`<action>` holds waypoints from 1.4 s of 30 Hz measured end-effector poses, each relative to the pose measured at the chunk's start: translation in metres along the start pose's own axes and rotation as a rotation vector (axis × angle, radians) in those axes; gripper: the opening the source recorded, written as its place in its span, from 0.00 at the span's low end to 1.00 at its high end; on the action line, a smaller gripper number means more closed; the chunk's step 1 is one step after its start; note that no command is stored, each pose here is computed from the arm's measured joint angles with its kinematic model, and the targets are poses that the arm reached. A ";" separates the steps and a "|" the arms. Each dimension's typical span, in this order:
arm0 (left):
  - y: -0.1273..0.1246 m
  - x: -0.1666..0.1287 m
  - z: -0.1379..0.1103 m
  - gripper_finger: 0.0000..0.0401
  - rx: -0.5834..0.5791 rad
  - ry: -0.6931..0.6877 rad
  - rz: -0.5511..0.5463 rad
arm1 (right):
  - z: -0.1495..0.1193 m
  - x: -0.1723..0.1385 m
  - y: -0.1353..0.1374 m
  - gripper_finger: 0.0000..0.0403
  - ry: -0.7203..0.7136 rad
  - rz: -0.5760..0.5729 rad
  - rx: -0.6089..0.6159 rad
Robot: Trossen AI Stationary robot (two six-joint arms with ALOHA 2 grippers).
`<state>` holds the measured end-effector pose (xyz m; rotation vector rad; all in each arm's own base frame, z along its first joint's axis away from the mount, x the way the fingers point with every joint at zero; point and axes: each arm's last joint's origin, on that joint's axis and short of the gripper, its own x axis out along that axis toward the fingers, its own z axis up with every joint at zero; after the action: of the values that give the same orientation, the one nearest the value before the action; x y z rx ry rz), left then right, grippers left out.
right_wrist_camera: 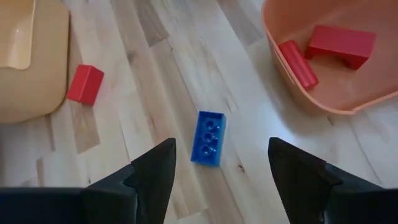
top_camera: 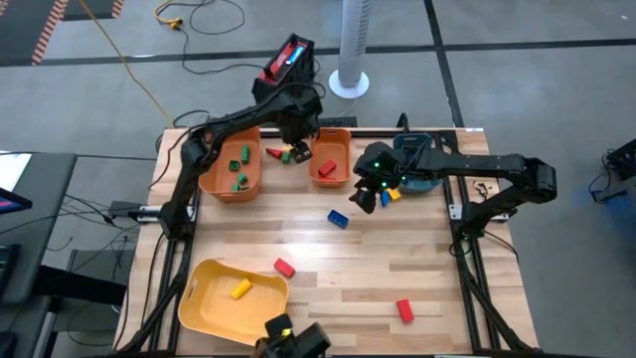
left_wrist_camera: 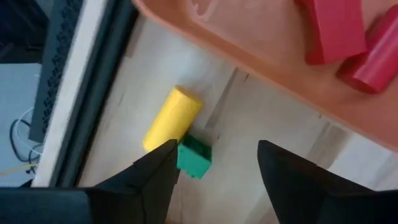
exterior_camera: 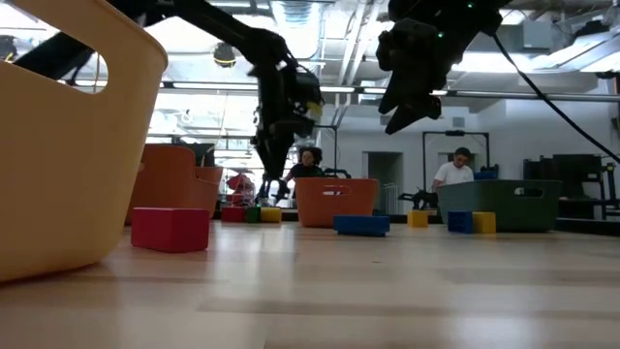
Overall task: Sort blocks
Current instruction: Put the yellow block into the yellow bin
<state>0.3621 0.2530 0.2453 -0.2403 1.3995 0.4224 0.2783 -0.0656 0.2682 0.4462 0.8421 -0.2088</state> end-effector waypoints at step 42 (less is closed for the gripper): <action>-0.027 0.004 0.011 0.66 0.189 0.121 0.215 | -0.001 -0.036 -0.009 0.66 -0.061 -0.010 0.057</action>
<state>0.3840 0.2333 0.2406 0.0403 1.5809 0.4539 0.2513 -0.0732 0.2924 0.4871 0.7804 -0.2546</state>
